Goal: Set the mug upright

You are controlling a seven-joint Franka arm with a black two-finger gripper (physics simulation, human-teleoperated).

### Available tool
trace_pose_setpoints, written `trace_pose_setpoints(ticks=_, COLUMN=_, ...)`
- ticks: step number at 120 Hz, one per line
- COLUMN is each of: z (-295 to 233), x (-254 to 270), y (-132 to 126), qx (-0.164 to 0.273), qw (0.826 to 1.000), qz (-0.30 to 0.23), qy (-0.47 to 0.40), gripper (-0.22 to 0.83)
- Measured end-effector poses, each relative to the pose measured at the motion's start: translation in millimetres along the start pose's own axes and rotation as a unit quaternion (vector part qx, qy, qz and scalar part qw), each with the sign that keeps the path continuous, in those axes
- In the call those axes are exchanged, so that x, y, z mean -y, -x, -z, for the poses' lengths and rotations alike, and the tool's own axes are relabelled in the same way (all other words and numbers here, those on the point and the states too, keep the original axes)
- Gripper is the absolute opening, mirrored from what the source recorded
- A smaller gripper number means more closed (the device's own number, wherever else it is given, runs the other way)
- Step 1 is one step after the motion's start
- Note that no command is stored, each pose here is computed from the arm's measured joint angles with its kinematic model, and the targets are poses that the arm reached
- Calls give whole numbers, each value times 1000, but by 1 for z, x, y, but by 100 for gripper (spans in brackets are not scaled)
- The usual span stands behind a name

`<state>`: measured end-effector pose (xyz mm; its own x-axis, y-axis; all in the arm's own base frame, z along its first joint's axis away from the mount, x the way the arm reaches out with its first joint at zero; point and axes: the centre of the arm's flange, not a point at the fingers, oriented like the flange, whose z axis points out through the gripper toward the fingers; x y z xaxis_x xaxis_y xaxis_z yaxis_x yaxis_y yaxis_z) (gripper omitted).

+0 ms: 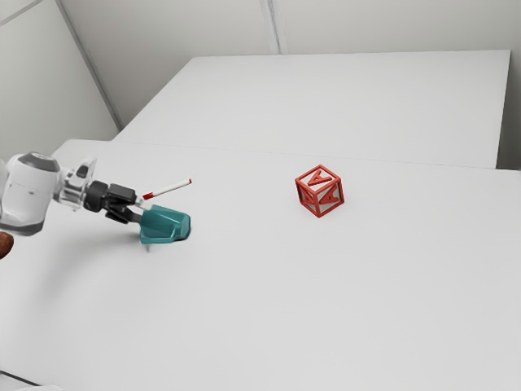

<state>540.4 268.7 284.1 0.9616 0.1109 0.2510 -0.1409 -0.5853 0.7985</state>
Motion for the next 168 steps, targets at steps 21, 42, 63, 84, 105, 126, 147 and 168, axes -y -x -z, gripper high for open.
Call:
trace_pose_setpoints(ticks=21, z=-11, x=-2, y=-2, qx=0, qw=1000, qz=-17, qy=19, gripper=59)
trace_pose_setpoints(ticks=42, z=-22, x=-4, y=-3, qx=1, qw=999, qz=-29, qy=36, gripper=57)
trace_pose_setpoints(ticks=63, z=-26, x=-5, y=-1, qx=1, qw=998, qz=-37, qy=46, gripper=37)
trace_pose_setpoints(ticks=84, z=-25, x=-6, y=-1, qx=0, qw=998, qz=-46, qy=49, gripper=7)
trace_pose_setpoints(ticks=105, z=-25, x=-7, y=-2, qx=-1, qw=997, qz=-51, qy=49, gripper=-8)
trace_pose_setpoints(ticks=126, z=-24, x=-9, y=-3, qx=-2, qw=997, qz=-57, qy=48, gripper=-13)
trace_pose_setpoints(ticks=147, z=-21, x=-21, y=-8, qx=-3, qw=996, qz=-71, qy=45, gripper=-14)
trace_pose_setpoints(ticks=168, z=-16, x=-59, y=-20, qx=4, qw=994, qz=-104, qy=34, gripper=-14)
